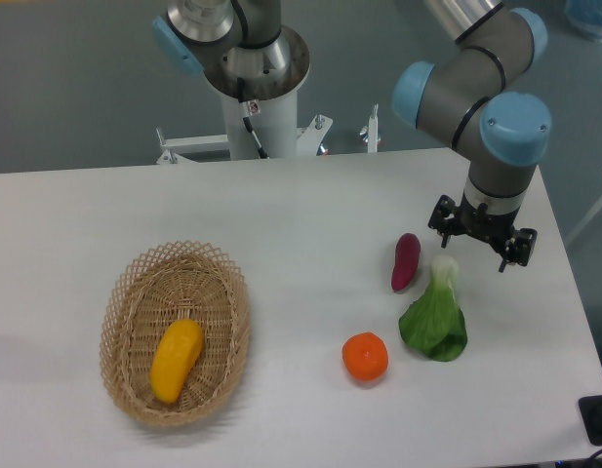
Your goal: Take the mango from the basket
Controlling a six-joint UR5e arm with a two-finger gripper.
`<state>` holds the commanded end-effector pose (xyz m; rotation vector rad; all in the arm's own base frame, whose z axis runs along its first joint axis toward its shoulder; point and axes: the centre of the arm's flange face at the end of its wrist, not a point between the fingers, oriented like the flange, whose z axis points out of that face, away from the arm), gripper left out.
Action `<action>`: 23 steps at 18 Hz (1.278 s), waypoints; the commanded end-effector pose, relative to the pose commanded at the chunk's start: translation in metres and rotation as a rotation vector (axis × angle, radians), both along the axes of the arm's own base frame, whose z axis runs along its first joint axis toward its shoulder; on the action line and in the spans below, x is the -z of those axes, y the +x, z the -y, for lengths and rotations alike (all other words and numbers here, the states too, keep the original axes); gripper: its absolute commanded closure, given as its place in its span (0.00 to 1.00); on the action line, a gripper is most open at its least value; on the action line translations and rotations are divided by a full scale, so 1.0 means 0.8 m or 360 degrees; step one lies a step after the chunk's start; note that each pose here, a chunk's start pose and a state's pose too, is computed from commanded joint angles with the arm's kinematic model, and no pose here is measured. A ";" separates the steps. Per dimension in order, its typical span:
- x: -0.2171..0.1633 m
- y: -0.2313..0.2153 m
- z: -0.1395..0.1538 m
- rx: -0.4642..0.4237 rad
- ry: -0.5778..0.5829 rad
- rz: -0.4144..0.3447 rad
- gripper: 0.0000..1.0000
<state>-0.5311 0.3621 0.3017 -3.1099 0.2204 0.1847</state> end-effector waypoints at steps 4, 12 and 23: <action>0.000 0.000 0.000 0.0000 0.0000 0.0000 0.00; 0.000 0.000 0.000 0.0000 -0.0002 0.0005 0.00; -0.002 0.044 -0.059 -0.0240 0.0069 0.0028 0.00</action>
